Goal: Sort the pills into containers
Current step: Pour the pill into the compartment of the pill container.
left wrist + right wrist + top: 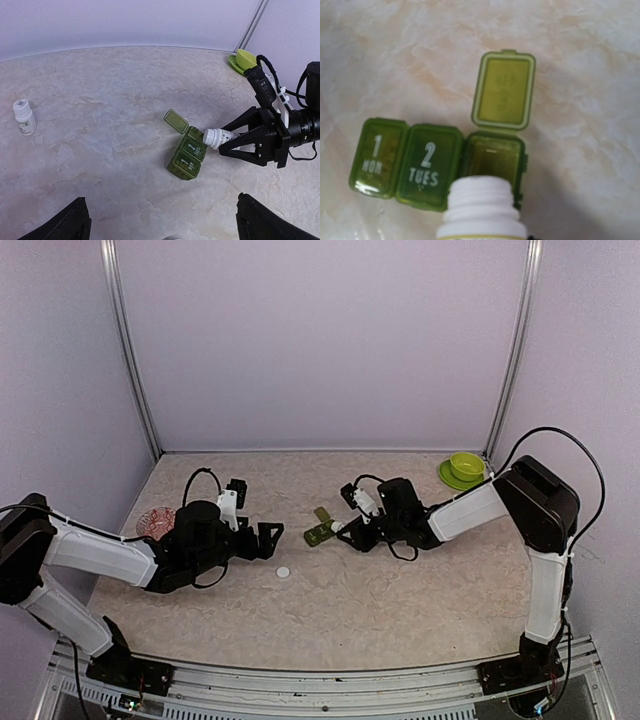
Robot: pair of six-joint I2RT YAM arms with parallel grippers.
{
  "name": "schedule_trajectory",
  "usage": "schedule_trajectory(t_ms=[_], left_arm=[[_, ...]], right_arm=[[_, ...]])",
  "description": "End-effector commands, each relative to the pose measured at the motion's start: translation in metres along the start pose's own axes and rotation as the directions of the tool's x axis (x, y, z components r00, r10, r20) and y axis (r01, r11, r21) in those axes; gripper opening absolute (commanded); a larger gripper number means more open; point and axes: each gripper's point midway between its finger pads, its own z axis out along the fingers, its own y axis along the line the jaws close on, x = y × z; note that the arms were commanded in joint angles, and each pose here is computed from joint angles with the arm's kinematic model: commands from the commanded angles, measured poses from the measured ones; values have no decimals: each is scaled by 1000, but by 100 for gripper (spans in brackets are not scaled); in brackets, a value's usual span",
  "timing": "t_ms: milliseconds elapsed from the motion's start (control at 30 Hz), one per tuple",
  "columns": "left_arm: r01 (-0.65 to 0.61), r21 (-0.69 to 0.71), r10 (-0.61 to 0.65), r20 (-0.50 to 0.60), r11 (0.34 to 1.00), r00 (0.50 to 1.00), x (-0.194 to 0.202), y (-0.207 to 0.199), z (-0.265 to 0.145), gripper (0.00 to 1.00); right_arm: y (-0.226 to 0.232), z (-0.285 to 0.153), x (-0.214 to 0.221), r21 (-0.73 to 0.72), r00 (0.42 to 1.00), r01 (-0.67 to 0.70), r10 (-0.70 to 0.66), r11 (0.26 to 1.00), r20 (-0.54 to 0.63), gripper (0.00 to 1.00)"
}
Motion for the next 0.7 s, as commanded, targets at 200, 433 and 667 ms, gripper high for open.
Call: schedule_trajectory(t_ms=[200,433,667], left_arm=[[11,15,-11,17,1000,1000,-4,-1,0,99],[10,17,-10,15,1000,1000,-3,-2,0,99],[10,18,-11,16,1000,1000,-3,-2,0,99]], right_arm=[[-5,-9,-20,21,1000,3,-2,1000,-13,23],[-3,-12,-25,17,1000,1,-1,1000,-13,23],[-4,-10,-26,19,1000,-1,2,1000,-29,23]])
